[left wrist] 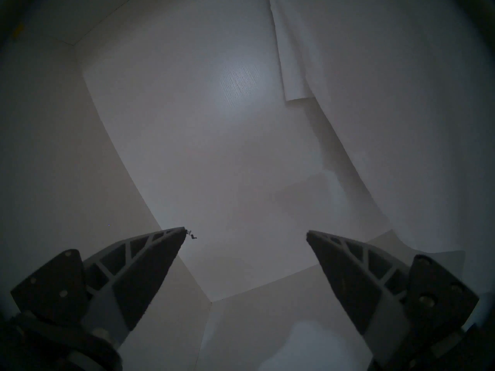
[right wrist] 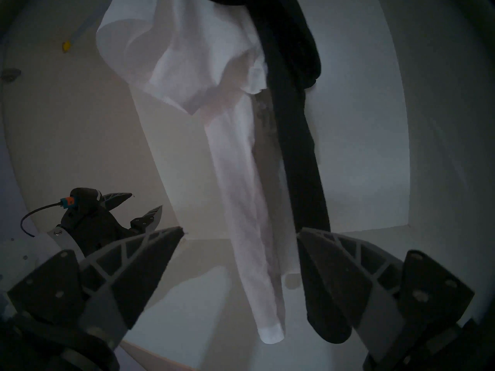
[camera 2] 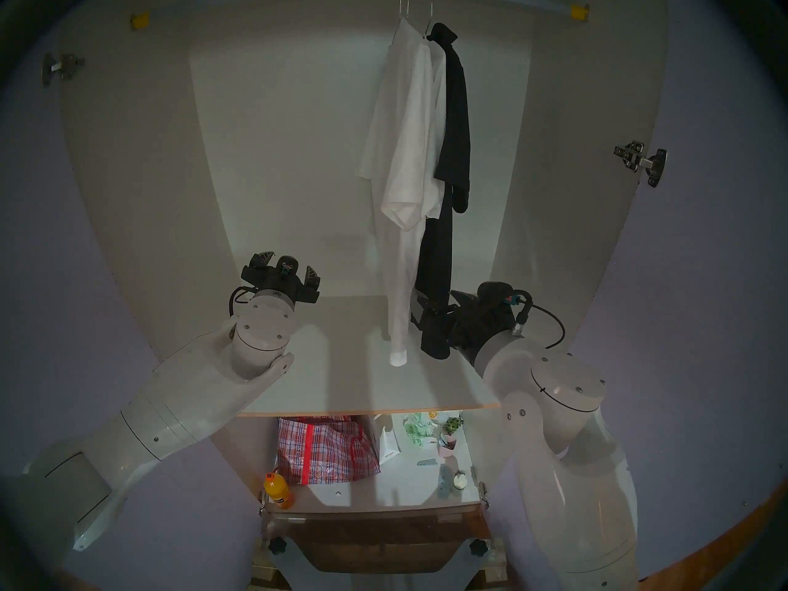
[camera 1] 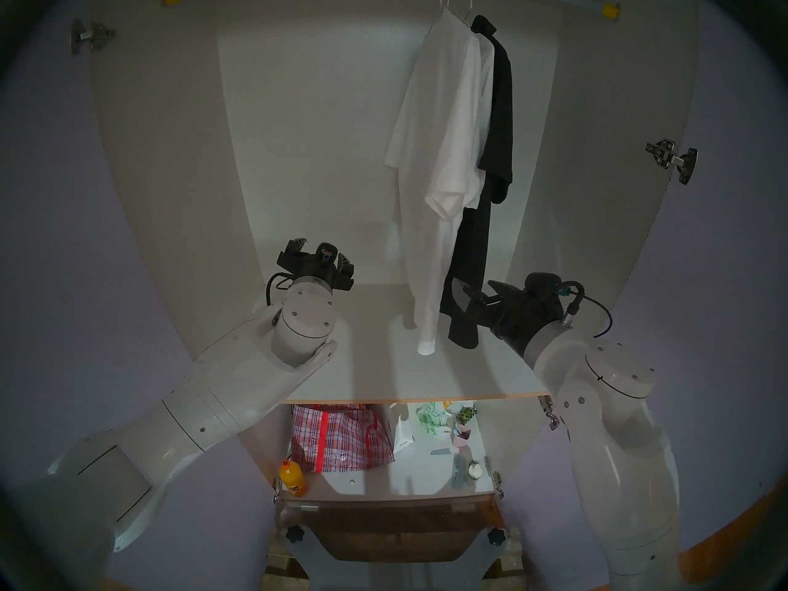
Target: Move and arrange clothes and pants in the wardrobe
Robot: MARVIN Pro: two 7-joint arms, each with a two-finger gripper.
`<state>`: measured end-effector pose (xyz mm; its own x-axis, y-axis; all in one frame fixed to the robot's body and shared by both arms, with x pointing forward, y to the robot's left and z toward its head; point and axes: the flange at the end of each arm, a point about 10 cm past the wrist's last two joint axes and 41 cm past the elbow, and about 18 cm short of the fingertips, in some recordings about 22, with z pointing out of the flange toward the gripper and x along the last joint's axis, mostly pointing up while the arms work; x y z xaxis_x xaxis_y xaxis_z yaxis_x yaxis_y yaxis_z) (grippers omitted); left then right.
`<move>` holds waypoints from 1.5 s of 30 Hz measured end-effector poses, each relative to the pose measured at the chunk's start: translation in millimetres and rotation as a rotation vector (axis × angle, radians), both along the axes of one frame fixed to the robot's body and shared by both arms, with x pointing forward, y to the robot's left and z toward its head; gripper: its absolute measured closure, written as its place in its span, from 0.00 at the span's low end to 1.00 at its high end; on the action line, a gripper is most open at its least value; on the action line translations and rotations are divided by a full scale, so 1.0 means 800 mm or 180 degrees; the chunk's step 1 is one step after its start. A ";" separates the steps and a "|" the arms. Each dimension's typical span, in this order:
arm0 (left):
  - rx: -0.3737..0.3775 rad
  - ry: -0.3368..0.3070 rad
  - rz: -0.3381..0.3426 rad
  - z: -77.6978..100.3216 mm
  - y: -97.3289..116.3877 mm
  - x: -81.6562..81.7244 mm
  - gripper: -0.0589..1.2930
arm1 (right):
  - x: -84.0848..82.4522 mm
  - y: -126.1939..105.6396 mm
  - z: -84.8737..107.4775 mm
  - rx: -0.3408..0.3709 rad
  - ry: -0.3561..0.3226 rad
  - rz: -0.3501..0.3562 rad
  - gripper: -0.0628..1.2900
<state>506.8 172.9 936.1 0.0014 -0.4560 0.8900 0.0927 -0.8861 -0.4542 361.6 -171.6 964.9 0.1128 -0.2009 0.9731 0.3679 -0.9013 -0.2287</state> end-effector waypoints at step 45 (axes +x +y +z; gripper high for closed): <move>0.0003 -0.0001 0.0000 0.000 0.000 0.000 0.06 | 0.126 0.118 0.035 -0.0119 -0.0490 0.0723 0.07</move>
<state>506.9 172.8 936.2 0.0012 -0.4567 0.8896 0.0930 -0.8857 -0.4548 462.5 -77.5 993.1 0.0011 -0.1510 0.9885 0.5894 -0.7985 -0.1226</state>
